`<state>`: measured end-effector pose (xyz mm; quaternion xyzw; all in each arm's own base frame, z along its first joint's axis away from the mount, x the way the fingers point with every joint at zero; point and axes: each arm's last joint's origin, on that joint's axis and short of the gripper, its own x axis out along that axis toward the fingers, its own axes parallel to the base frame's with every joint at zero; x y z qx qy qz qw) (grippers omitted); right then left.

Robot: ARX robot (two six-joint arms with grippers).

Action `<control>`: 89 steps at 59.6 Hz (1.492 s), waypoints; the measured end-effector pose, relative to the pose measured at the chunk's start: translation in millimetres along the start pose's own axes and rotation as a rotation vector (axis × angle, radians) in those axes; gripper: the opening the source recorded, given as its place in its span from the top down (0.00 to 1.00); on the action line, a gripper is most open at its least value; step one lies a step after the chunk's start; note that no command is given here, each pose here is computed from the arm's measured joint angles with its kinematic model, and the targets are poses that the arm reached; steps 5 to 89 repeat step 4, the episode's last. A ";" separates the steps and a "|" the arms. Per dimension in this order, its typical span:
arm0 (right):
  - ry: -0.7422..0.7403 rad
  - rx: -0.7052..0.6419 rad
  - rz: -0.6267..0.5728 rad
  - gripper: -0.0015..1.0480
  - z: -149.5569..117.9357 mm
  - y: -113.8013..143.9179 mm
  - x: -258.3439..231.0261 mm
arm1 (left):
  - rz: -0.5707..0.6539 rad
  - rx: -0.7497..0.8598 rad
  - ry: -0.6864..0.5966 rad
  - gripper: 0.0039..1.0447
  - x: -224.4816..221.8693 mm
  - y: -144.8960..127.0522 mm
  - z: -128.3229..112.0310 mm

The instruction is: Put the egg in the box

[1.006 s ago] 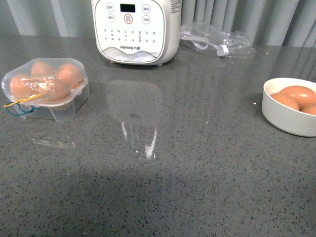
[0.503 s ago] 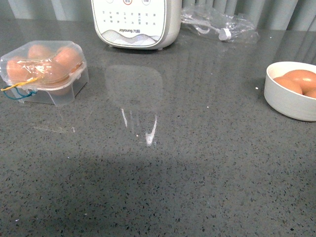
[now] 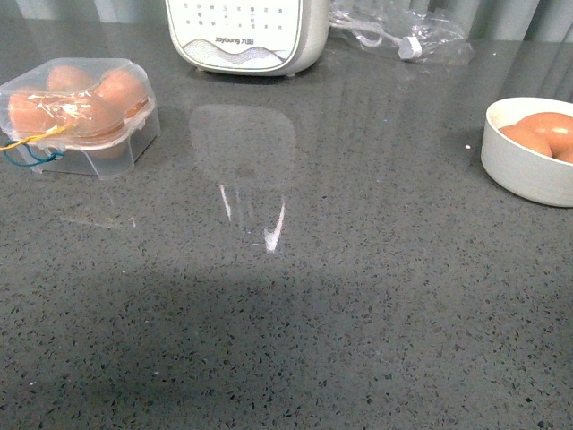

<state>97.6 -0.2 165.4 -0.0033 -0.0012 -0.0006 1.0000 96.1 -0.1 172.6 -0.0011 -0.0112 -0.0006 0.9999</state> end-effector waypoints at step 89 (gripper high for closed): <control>0.000 0.000 0.000 0.07 0.0 0.0 0.0 | 0.000 0.000 0.000 0.06 0.0 0.0 0.0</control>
